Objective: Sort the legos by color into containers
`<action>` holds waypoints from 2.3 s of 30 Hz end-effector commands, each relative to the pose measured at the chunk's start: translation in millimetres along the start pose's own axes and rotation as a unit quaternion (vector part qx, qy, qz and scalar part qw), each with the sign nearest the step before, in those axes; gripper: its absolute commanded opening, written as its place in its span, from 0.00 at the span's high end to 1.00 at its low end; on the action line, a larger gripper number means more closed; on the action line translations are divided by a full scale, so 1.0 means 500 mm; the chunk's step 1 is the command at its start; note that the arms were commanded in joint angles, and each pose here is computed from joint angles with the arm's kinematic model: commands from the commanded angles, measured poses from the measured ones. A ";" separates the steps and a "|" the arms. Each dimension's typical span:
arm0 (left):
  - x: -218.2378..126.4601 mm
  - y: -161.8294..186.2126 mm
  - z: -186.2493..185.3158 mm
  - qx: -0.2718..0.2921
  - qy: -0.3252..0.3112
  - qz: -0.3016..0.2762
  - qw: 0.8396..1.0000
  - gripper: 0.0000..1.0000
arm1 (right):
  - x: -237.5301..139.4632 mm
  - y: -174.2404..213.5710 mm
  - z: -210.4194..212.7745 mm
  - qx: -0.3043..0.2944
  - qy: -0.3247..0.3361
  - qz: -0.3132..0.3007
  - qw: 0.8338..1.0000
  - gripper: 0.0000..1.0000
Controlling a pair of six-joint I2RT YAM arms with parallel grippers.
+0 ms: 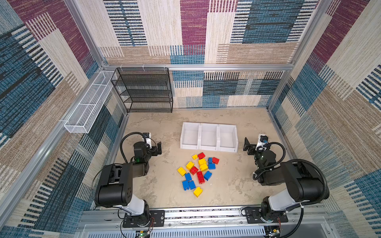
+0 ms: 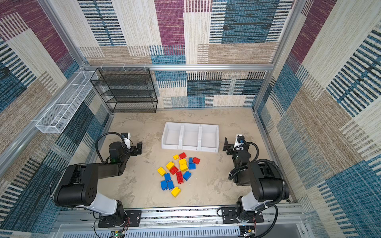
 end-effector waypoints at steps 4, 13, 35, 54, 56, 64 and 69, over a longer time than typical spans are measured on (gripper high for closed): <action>-0.001 -0.012 -0.003 0.011 0.004 -0.015 1.000 0.01 | 0.002 -0.014 -0.001 -0.004 0.001 -0.016 1.000 0.00; -0.001 -0.013 -0.003 0.010 0.004 -0.015 1.000 0.01 | 0.002 -0.014 -0.001 -0.004 0.001 -0.015 1.000 0.00; -0.007 -0.028 0.001 0.005 -0.012 -0.027 1.000 0.01 | -0.002 -0.034 -0.020 0.008 0.035 -0.023 0.999 0.00; -0.235 -0.115 -0.175 -0.186 0.094 0.144 0.967 0.01 | -0.153 -0.140 0.395 -0.039 -0.267 0.313 0.911 0.02; -0.249 -0.100 -0.185 -0.189 0.117 0.154 0.963 0.01 | -0.174 -0.116 0.425 -0.045 -0.275 0.338 0.899 0.05; -0.267 -0.064 -0.185 -0.224 0.124 0.158 0.954 0.01 | -0.217 -0.045 0.521 -0.087 -0.298 0.393 0.866 0.15; -0.264 -0.045 -0.194 -0.245 0.146 0.178 0.942 0.01 | -0.211 -0.029 0.550 -0.092 -0.298 0.405 0.859 0.21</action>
Point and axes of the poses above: each gripper's point midway between its finger pads, its own x axis out along the fingers, its own z axis along the line the jaws close on, y = z × x, the point moved 5 cm from there along -x, back along the fingers, and after that the axes turned 12 degrees about -x, right-handed, at the moved point
